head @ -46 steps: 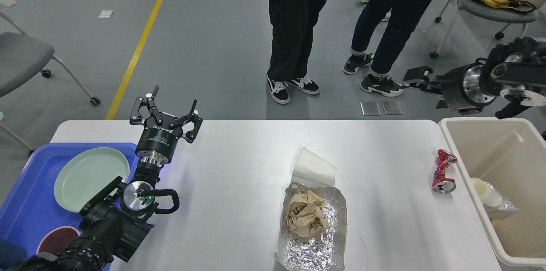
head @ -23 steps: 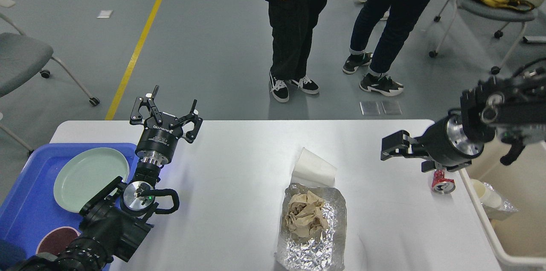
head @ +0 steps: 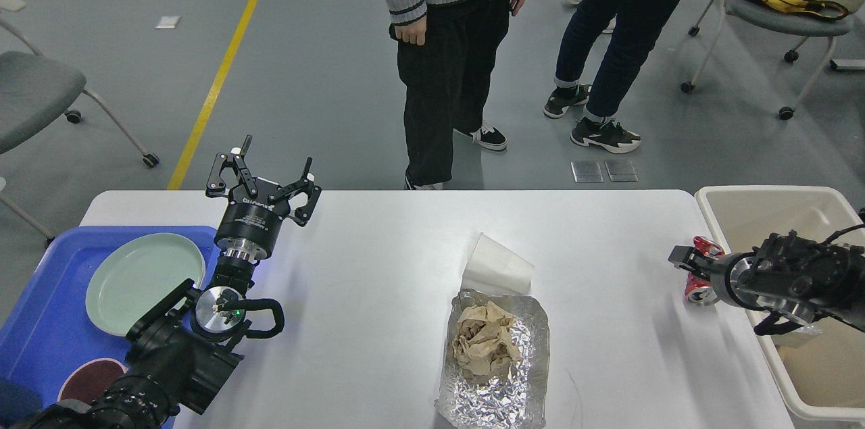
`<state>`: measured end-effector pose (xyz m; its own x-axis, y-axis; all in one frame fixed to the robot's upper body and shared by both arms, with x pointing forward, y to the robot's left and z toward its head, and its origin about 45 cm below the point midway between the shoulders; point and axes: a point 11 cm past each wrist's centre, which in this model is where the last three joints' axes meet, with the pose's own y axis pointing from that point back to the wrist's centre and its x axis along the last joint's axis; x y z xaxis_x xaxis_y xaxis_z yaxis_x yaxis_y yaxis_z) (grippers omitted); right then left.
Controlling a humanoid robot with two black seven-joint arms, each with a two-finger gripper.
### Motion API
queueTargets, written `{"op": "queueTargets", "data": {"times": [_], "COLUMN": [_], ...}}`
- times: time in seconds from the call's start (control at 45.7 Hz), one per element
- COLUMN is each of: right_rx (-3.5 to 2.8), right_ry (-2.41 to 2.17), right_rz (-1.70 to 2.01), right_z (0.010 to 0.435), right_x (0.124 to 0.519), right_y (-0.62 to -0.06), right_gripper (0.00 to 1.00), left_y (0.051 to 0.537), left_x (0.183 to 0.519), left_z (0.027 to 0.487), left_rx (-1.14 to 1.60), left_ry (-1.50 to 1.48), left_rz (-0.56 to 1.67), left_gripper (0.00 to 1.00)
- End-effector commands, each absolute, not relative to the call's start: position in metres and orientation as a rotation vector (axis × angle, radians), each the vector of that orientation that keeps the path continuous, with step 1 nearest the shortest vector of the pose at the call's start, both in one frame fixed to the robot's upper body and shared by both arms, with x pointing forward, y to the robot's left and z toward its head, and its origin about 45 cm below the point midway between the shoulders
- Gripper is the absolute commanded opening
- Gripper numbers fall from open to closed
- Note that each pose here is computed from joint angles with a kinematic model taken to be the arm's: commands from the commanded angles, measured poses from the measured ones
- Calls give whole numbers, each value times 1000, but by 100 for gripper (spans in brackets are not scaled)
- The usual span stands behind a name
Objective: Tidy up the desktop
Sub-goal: 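Lower the right gripper onto the red can and grasp it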
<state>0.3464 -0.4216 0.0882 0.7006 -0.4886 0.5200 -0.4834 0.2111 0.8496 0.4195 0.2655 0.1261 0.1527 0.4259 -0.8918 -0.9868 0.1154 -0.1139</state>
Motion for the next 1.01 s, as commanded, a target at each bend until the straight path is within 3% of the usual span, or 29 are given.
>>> {"op": "queueTargets", "data": {"times": [0.0,0.044,0.175,0.372,0.569,0.613,0.745,0.985], "right_rx": [1410,1399,1372,1360,1349,1350,1360,1360], "right_ry": [-857,-854,-860,-879,-880,-878,-866,-866], "right_rz": [-10,-13,4,20,18,18,21,25], "right_z": [76,72,65,65,58,56,53,55], "right_x": [338,335,336,340,332,331,331,333], "right_y": [-418,-421,-426,-427,-430,-429,-423,-422], "right_gripper": [100,100,76,74,55,44,0,0], "left_y": [266,266,266,265,265,266,266,265], "left_x": [420,420,419,420,420,420,419,420], "left_z": [126,126,125,126,126,126,126,126], "left_rx": [-878,-878,-877,-879,-879,-878,-878,-876], "left_ry": [822,822,823,822,822,822,823,822], "left_rz": [1228,1228,1229,1227,1227,1228,1228,1227], "left_gripper": [96,96,96,96,96,96,96,96]}}
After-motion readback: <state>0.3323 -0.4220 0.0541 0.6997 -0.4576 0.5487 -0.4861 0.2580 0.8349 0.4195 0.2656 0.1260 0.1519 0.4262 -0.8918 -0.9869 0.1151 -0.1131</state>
